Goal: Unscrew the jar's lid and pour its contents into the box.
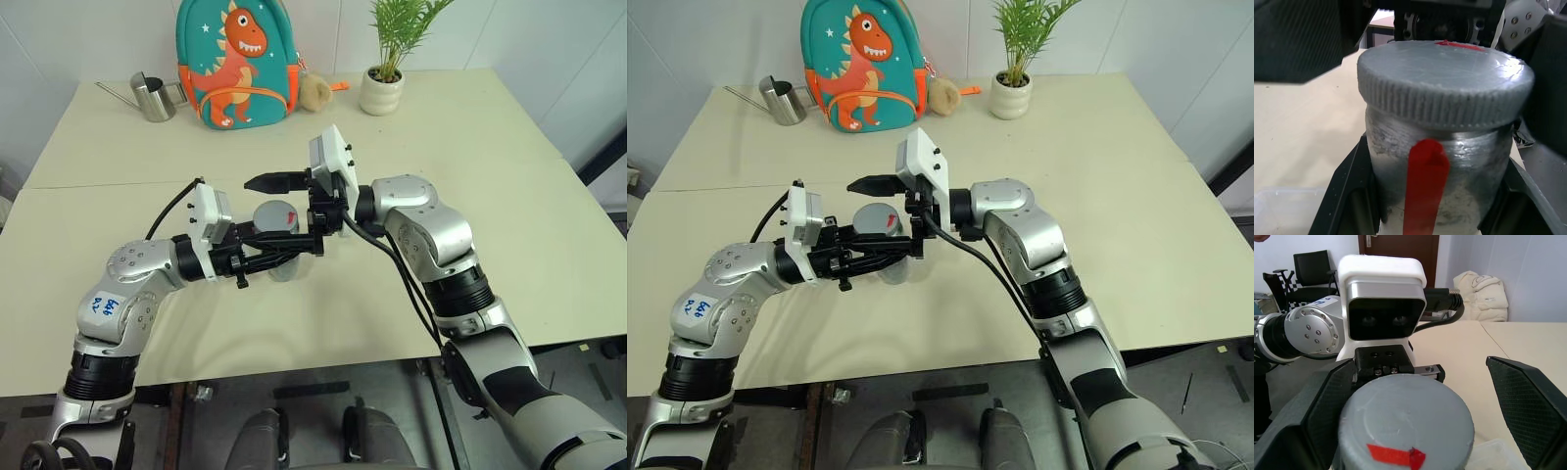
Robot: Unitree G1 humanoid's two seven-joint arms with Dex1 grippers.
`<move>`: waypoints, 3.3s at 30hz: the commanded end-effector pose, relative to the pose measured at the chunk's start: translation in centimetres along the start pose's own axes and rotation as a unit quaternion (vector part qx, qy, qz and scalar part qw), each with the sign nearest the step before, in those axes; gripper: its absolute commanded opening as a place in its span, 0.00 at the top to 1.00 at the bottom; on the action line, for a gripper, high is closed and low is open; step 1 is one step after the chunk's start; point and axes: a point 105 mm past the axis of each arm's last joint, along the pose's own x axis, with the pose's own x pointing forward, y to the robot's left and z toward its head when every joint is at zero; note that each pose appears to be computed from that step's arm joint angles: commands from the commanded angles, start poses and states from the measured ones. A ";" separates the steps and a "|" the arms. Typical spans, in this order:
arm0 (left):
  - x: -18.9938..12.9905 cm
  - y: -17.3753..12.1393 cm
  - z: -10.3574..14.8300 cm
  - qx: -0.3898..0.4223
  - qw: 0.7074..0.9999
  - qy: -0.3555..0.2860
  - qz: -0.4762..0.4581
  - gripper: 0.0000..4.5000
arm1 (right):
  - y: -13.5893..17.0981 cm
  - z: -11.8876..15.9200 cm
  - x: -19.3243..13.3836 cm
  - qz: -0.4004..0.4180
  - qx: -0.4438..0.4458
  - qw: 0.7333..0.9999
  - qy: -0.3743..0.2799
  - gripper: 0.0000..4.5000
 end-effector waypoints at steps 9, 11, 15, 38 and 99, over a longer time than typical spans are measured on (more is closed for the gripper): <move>0.1 -0.5 1.0 0.024 1.000 -0.010 -0.006 0.57 | -1.9 1.9 -2.5 -0.018 -0.032 0.999 -0.017 0.00; 0.1 -0.6 1.0 0.023 1.000 -0.010 -0.005 0.57 | -2.2 1.8 -3.4 -0.024 -0.027 0.999 -0.015 0.00; 0.0 -0.6 1.0 0.024 1.000 -0.009 -0.003 0.57 | -2.7 1.2 -4.5 -0.034 -0.021 0.999 -0.004 0.00; -0.7 -0.4 0.8 0.025 1.000 0.000 0.003 0.57 | -0.3 2.8 -5.5 0.029 0.001 0.999 -0.026 0.00; -0.6 -0.1 0.7 0.030 1.000 0.006 0.000 0.57 | 0.0 2.5 -2.8 0.066 0.014 0.998 -0.018 0.00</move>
